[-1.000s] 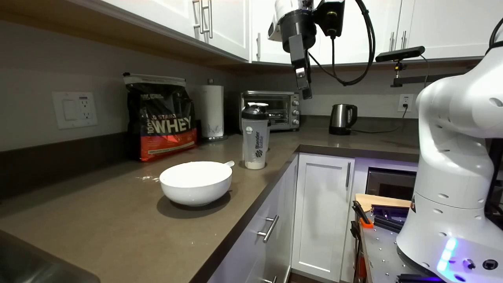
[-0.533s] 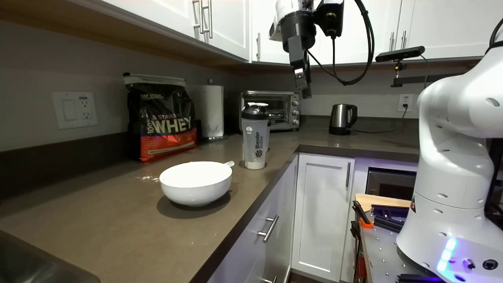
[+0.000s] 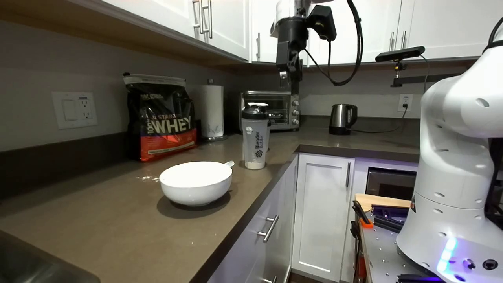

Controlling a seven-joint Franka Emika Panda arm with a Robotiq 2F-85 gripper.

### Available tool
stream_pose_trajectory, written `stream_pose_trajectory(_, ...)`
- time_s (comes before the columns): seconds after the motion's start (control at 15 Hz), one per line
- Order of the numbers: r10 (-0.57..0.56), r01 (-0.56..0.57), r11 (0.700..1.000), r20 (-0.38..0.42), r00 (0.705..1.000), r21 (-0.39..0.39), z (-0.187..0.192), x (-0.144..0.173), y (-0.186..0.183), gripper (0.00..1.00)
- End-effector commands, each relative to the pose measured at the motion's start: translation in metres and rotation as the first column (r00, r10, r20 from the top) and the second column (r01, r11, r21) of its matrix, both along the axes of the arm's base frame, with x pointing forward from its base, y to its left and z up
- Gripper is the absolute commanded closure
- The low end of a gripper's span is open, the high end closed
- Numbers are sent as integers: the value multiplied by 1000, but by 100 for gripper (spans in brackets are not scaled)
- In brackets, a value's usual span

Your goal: Remove the lid from the tall shaker and put it on the table.

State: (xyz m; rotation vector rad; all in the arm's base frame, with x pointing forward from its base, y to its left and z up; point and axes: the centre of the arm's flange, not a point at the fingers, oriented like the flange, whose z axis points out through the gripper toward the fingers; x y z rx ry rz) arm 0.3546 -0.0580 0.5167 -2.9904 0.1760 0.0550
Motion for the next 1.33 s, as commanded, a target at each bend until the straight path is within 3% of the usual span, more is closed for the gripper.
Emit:
stream_pose_trajectory(0.0,-17,20,999,67,998,-33,0,24,-19,0)
stream_pose_trajectory(0.27,-29,35,998,103,994,-57,-8,40,-28,0)
stream_pose_trajectory(0.73,-5,16,991,87,996,-132,-24,55,-34,0)
stream_pose_trajectory(1.27,34,-15,987,117,993,-160,-22,70,-46,0)
